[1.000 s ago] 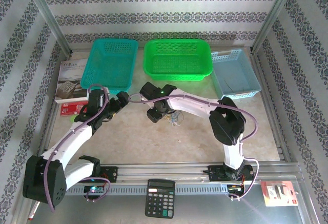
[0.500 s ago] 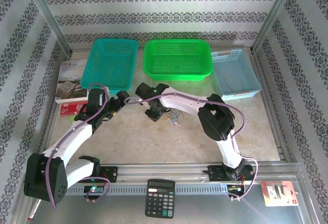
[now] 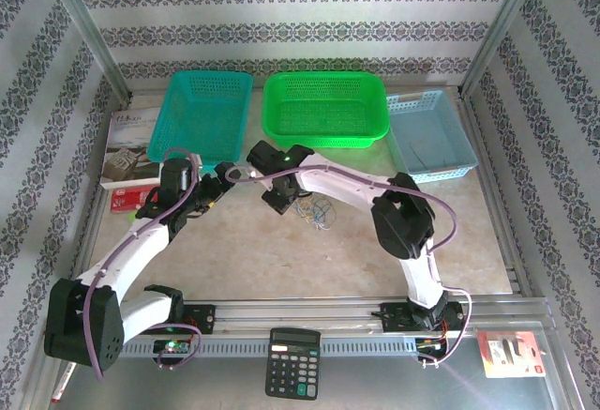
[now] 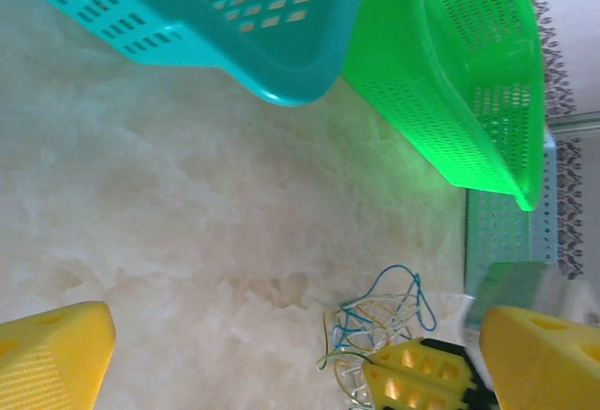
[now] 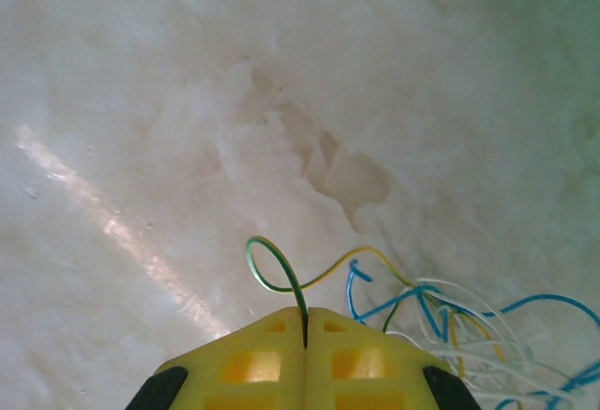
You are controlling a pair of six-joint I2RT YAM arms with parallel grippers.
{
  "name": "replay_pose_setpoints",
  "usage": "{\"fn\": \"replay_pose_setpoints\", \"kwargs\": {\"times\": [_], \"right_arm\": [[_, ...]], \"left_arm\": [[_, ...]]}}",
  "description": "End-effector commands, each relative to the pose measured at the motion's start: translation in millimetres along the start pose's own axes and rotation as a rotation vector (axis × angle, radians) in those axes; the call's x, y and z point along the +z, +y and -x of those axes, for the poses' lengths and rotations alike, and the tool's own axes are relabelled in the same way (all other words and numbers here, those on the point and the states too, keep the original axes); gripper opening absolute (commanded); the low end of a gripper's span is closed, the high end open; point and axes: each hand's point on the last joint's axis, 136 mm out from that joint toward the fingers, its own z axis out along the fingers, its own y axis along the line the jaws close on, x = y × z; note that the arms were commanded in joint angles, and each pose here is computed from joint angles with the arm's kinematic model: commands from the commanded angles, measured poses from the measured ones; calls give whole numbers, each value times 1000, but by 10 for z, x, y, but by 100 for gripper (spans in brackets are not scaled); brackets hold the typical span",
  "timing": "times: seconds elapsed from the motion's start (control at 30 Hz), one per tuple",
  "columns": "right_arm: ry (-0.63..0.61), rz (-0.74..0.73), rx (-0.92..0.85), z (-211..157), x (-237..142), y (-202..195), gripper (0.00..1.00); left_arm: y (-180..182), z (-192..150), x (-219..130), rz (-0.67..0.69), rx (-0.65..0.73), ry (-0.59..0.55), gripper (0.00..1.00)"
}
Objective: Untangle the cables
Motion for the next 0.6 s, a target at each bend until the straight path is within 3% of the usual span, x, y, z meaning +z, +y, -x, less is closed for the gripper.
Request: {"fn": "replay_pose_setpoints", "kwargs": {"times": [0.0,0.23,0.57], "right_arm": [[-170,81,102,243,-478,-71,0],[-305,248,290,331,-672,-207,0],[-257,320,343,172,-484,-213,0]], "left_arm": [[-265,153,-19,-94,22,-18,100],[-437,101,85,-192,20,40,100],[-571,-97,204,-309,74,103,98]]}}
